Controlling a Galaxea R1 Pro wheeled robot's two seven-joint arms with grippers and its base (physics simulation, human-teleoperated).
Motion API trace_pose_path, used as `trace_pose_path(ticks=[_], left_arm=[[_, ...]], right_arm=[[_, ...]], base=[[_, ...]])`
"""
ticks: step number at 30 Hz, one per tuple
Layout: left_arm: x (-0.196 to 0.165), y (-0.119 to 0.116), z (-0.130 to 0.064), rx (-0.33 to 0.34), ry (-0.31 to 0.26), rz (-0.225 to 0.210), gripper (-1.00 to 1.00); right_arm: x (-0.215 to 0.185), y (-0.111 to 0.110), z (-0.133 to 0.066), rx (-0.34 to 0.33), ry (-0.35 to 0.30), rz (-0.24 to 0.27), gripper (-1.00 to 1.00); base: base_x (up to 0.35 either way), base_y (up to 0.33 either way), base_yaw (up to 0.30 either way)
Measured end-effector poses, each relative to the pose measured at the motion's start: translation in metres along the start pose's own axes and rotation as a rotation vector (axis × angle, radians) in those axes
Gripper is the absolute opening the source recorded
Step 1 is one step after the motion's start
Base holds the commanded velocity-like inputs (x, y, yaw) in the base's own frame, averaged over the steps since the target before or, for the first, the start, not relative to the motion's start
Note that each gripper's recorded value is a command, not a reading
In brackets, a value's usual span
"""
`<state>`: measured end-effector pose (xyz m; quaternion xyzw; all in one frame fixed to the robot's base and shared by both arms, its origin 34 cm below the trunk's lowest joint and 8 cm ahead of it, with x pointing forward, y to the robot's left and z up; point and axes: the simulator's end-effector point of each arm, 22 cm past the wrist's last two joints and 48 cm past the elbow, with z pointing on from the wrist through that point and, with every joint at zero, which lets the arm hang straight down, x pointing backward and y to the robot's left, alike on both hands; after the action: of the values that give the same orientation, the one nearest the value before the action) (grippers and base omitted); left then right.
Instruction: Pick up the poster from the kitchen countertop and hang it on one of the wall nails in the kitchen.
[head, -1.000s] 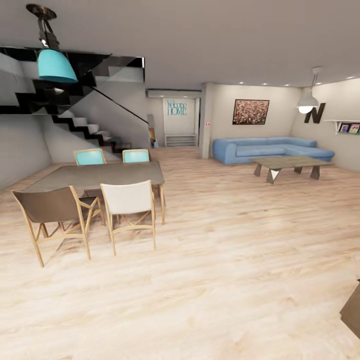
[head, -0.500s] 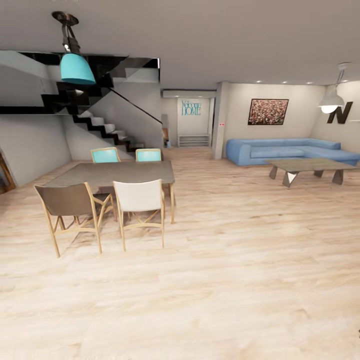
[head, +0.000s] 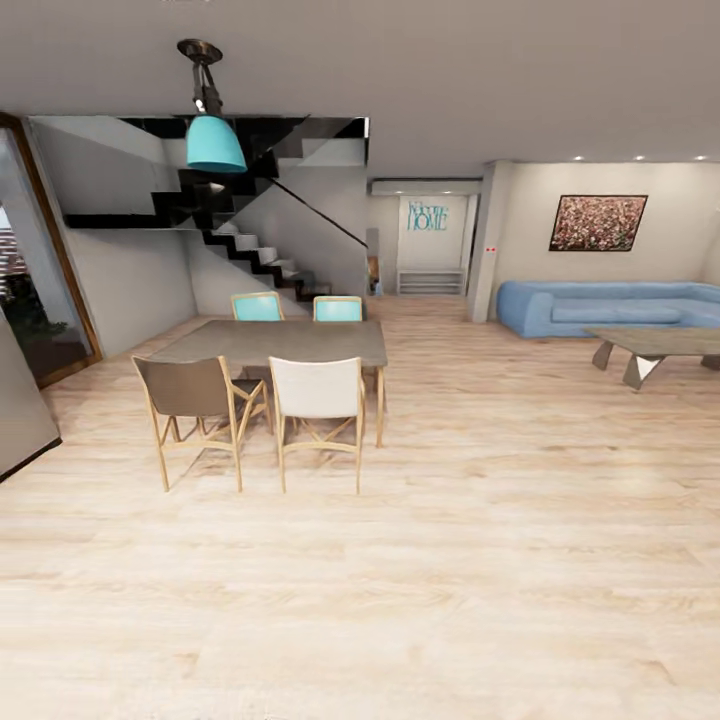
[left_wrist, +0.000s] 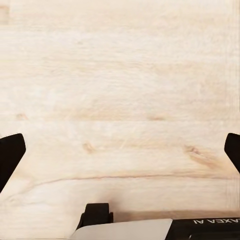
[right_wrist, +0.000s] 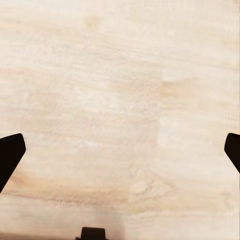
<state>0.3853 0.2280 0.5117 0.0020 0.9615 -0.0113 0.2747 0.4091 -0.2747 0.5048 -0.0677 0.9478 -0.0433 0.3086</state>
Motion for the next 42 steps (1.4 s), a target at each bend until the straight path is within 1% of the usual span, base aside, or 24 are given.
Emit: trace_pose_path(ticks=[8,11,15,19,31,42], left_arm=[[-0.0001,0.0000,0.0000,0.000,0.000,0.000,1.00],[-0.0001,0.0000,0.0000,0.000,0.000,0.000,1.00],[-0.0001,0.0000,0.0000,0.000,0.000,0.000,1.00],[-0.0001,0.0000,0.0000,0.000,0.000,0.000,1.00],[0.0000,0.0003,0.0000,-0.001,0.000,0.000,1.00],[0.0000,0.0037,0.0000,-0.008,0.000,-0.010,1.00]], right_arm=[[0.0002,0.0001,-0.0001,0.000,0.000,0.000,1.00],[0.0006,0.0002,-0.0001,-0.002,0.002,0.000,1.00],[0.0005,0.0000,0.0000,-0.002,0.002,0.000,1.00],[0.0002,0.0004,-0.0001,-0.003,0.000,0.000,1.00],[-0.0009,0.0035,0.0000,-0.003,-0.001,0.003,1.00],[-0.0005,0.0039,-0.0001,-0.003,0.000,0.003,1.00]], base=[[0.000,-0.001,0.282],[0.000,-0.014,0.148],[0.000,-0.163,0.073],[0.000,-0.143,0.210],[0.000,-0.018,0.281],[0.000,0.000,0.291]])
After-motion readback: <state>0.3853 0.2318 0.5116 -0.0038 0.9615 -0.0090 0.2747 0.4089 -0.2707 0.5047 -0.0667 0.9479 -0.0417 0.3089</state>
